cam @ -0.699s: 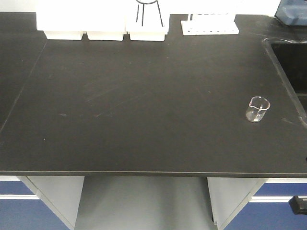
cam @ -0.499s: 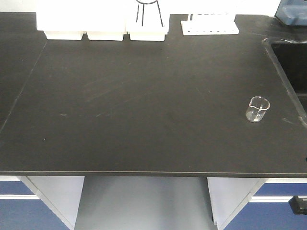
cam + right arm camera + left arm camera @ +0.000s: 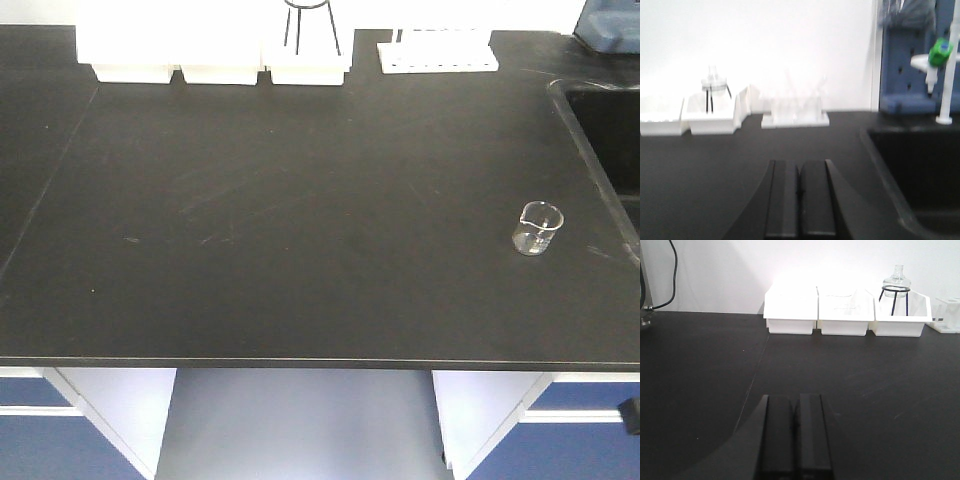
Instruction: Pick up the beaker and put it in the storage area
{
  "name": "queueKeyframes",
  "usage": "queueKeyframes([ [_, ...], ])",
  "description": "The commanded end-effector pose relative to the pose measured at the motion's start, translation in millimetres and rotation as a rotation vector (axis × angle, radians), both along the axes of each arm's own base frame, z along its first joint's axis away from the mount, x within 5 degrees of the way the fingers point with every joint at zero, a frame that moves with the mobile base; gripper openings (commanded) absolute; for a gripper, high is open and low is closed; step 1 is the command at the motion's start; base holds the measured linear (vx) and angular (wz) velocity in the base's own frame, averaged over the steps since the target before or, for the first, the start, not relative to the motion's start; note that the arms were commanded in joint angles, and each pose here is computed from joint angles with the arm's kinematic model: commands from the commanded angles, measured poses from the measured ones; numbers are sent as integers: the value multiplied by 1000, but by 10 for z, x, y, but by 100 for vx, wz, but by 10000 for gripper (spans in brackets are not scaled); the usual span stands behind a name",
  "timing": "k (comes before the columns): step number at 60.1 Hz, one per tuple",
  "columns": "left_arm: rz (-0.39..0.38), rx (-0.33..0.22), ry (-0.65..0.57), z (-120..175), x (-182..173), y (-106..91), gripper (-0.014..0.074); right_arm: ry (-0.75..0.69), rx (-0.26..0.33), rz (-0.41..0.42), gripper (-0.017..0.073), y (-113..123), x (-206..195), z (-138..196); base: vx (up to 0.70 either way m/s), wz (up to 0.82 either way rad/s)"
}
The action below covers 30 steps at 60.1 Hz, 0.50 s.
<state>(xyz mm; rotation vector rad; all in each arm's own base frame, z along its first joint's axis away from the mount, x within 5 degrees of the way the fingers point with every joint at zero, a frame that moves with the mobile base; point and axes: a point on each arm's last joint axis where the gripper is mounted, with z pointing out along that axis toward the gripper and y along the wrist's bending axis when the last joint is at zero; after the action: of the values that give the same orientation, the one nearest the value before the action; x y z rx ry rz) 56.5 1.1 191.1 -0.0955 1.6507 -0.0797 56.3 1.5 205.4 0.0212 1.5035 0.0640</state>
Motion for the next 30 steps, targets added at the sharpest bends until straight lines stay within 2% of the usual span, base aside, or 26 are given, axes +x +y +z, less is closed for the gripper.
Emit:
queueKeyframes([
  [1,-20,-12,-79,11,-2,-16,-8,-208,-8,-11,0,-9,-72,417,0,0],
  [9,-20,-12,-79,11,-2,-16,-8,-229,-58,-20,0,-7,-4,887,0,0],
  [17,-20,-12,-79,11,-2,-16,-8,-174,-83,-21,0,0,290,1313,0,0],
  [23,-20,-12,-79,11,-2,-16,-8,-129,-82,-20,0,6,580,1505,0,0],
  [30,-20,-12,-79,11,-2,-16,-8,-65,-84,-18,0,13,895,1557,0,0],
])
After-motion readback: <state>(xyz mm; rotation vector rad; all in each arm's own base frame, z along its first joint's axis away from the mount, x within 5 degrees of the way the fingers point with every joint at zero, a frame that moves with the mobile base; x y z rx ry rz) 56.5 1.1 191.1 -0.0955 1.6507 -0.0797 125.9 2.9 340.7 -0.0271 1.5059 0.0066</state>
